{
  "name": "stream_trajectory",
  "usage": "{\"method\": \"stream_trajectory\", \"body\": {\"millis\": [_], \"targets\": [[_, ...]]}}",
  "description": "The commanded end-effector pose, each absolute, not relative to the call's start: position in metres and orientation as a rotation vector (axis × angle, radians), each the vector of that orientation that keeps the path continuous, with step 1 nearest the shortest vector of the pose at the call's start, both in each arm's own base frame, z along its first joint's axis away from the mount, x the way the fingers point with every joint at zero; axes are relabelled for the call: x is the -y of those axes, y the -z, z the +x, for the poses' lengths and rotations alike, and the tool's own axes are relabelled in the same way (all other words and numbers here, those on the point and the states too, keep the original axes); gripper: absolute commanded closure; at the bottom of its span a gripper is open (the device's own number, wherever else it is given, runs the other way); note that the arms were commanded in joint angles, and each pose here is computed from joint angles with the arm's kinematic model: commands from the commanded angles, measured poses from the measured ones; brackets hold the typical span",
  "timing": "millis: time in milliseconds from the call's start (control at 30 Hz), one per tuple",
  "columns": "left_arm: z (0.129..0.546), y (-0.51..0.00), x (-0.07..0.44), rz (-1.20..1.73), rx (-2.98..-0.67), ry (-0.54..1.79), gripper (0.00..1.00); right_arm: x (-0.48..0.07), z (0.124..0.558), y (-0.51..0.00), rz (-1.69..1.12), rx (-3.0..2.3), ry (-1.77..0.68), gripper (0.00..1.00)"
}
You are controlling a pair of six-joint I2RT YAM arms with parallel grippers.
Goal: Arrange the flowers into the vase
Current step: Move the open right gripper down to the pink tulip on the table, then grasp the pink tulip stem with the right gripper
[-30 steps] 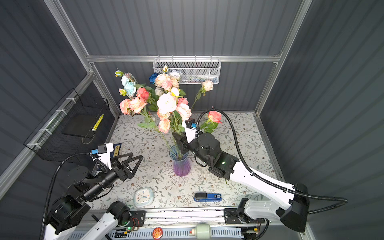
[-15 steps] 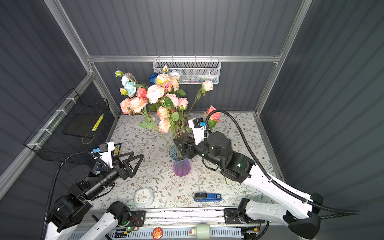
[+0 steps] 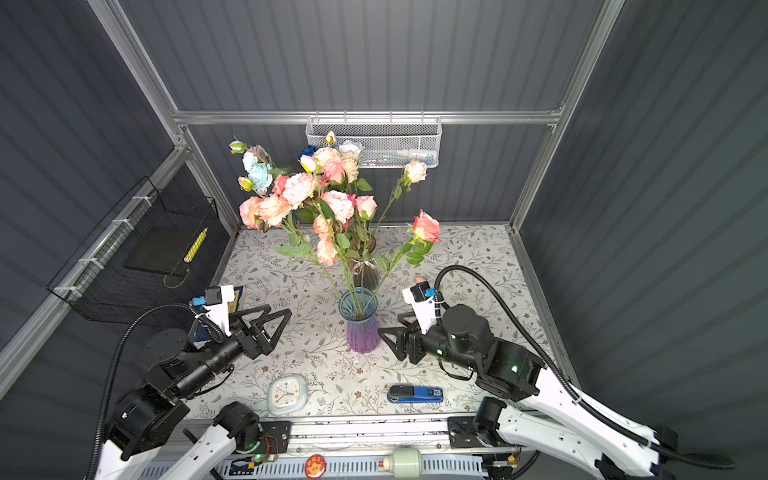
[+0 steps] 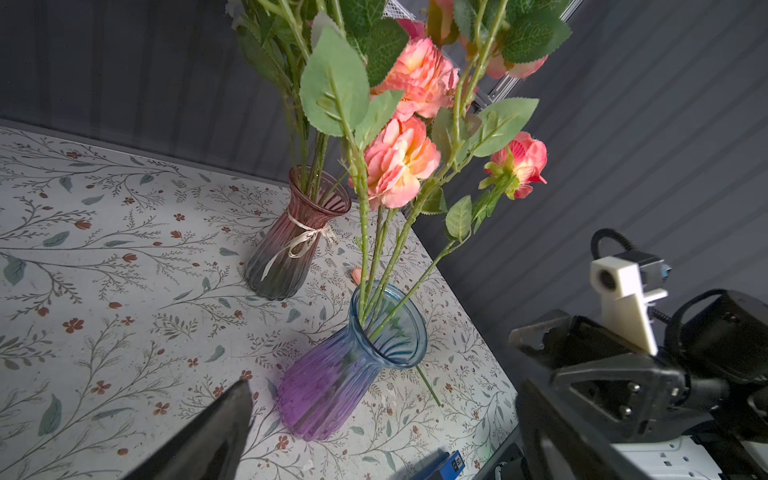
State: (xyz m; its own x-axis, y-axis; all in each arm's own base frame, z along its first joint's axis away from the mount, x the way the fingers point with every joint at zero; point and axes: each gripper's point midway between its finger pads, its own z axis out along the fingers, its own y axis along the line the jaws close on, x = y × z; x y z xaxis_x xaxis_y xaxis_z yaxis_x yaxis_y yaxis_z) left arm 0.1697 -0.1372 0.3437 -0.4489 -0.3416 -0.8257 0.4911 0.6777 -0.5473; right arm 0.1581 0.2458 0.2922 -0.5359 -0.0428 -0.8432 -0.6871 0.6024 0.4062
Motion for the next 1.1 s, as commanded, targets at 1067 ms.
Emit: {"method": "stream_trajectory", "body": {"millis": [1067], "targets": [[0.148, -0.344, 0.123, 0.103, -1.761, 0.972, 0.0, -0.101, 0.327, -0.034, 0.187, -2.874, -0.148, 0.48]]}}
